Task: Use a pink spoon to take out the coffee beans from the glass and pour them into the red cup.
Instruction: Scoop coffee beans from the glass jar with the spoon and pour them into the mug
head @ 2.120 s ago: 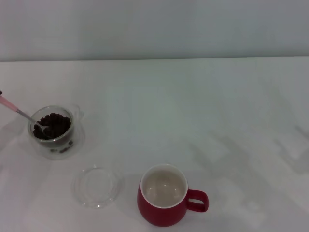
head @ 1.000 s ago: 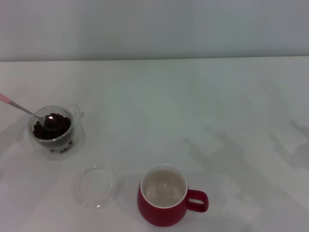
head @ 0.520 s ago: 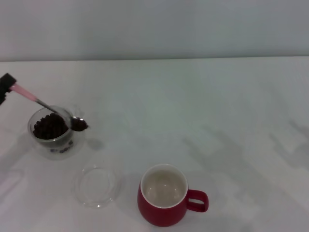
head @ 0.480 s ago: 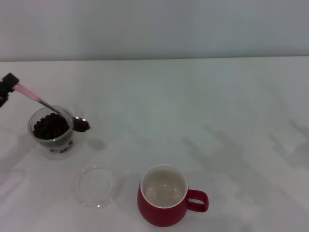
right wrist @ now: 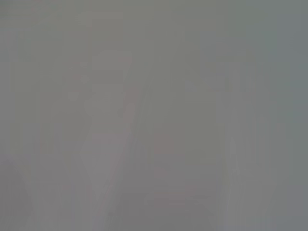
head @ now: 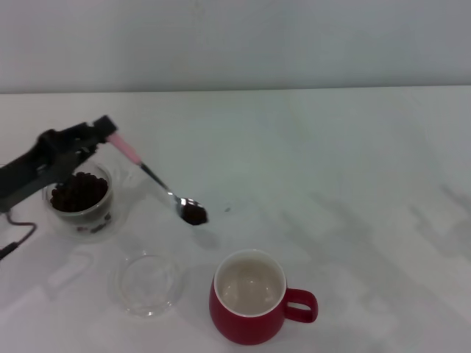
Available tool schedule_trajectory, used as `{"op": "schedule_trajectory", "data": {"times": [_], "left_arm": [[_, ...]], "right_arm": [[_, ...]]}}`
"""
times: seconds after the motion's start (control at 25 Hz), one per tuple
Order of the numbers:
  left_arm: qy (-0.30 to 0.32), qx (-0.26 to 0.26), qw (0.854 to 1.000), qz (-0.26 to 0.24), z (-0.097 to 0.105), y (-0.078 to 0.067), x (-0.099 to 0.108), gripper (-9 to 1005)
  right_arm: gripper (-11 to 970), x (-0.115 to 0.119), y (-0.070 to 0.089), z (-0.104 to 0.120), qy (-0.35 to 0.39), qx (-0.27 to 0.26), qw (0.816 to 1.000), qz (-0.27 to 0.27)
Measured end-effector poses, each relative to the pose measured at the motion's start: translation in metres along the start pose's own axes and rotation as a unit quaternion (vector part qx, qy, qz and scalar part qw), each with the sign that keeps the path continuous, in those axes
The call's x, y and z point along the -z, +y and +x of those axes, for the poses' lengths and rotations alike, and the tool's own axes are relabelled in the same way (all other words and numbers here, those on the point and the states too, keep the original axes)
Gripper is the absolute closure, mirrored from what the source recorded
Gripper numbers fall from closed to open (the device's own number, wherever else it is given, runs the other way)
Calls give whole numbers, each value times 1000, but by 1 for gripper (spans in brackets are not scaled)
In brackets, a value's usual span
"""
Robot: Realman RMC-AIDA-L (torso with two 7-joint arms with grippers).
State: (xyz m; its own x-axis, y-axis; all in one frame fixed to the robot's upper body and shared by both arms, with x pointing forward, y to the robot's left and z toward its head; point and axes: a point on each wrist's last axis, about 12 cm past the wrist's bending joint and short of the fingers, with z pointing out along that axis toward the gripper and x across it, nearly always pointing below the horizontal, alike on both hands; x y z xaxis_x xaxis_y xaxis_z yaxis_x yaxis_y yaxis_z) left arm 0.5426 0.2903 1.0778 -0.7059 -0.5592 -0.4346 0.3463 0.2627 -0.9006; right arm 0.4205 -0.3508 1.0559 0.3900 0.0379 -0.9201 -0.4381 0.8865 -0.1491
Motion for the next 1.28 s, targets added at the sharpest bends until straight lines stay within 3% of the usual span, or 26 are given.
{"op": "schedule_trajectory", "data": {"times": [0.32,0.64,1.28], "left_arm": [[87,-26,996,18,13,-10,-38,875],[124,-84,989,22,9,-18,-51,874],[234,-218,947,14,0,-42,-99,873]], "right_arm": [[226,5,3,0,3,-3,1000,5],[226,8,3,0,6,-6,1000,8],[226,4,1,3,13,-4,1000,10]]}}
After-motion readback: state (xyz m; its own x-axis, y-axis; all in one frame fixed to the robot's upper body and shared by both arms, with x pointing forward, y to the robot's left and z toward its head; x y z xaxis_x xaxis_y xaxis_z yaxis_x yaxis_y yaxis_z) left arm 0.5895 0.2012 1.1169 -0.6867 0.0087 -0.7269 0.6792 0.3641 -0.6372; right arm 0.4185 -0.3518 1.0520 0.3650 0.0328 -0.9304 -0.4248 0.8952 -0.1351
